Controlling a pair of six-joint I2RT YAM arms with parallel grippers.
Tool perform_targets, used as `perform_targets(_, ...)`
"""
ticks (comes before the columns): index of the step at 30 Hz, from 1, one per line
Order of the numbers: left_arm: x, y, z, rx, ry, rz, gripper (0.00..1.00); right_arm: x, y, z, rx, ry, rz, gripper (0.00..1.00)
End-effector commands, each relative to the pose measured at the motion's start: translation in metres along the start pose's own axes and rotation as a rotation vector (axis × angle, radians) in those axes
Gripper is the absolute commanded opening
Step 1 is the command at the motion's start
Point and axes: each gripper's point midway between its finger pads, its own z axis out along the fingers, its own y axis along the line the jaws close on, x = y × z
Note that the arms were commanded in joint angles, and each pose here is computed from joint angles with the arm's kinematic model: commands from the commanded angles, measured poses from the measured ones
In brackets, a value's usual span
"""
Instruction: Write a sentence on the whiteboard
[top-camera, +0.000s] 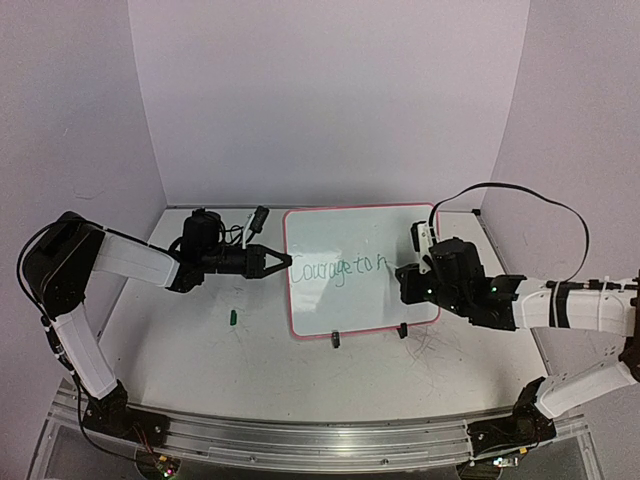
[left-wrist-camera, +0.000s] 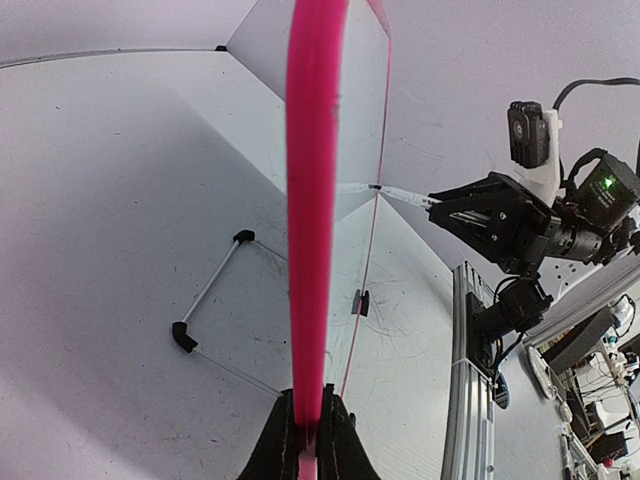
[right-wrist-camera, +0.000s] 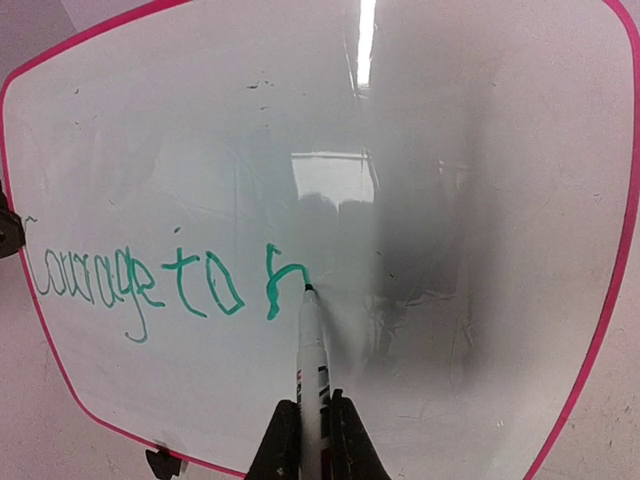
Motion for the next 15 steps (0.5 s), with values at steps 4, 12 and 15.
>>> perform_targets(4, -0.004, 0.003, 0.004, -0.025, -0.012, 0.024, 0.00, 0.008, -0.003, -0.003, -0.008, 0.022, 0.007, 0.00)
perform_targets(12, -0.006, 0.002, 0.004, -0.023, -0.014, 0.026, 0.00, 0.014, 0.004, 0.002, -0.039, 0.043, 0.003, 0.00)
perform_targets(15, -0.005, 0.002, 0.003, -0.025, -0.013, 0.025, 0.00, 0.014, 0.006, 0.003, -0.043, 0.041, 0.004, 0.00)
